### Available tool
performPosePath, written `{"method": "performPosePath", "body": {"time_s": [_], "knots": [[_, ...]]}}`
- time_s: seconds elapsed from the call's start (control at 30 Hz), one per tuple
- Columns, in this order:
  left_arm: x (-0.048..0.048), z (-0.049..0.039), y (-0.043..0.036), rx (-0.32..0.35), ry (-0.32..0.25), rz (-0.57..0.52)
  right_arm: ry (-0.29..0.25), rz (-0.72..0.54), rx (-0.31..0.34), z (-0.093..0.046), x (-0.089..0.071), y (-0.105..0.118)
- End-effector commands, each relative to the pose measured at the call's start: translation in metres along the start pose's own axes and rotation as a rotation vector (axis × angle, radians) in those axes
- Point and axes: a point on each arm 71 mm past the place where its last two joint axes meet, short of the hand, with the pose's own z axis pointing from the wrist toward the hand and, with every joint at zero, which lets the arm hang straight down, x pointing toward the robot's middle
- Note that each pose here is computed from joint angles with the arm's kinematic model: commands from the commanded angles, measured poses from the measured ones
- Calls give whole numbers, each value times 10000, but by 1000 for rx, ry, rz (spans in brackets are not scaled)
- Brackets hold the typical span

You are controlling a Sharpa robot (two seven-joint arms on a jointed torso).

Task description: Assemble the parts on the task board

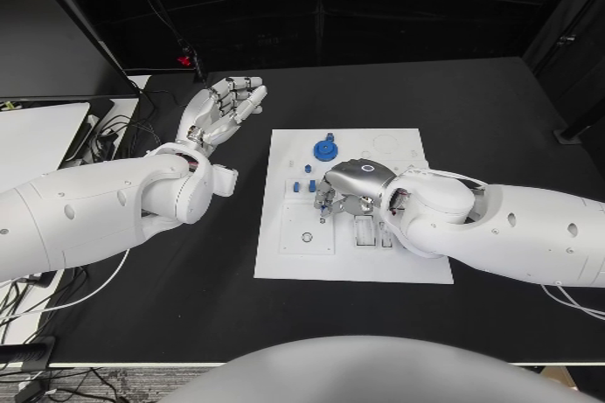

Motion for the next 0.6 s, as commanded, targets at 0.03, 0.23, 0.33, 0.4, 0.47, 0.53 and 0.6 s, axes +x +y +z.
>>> {"method": "performPosePath", "body": {"time_s": [0.03,0.23,0.33,0.4,0.47,0.53,0.6], "knots": [[4,-3,-89,113,4,-5,16,-11,-4,10,8,17],[7,-4,-90,113,5,-6,25,-11,-7,18,21,27],[8,-4,-91,113,5,-6,30,-12,-3,17,30,20],[9,-4,-91,113,5,-7,34,-12,-1,18,35,17],[9,-4,-91,113,5,-7,41,-14,-1,20,43,17],[9,-4,-90,113,6,-7,46,-15,-1,24,49,18],[8,-4,-90,113,6,-7,52,-16,1,28,56,17]]}}
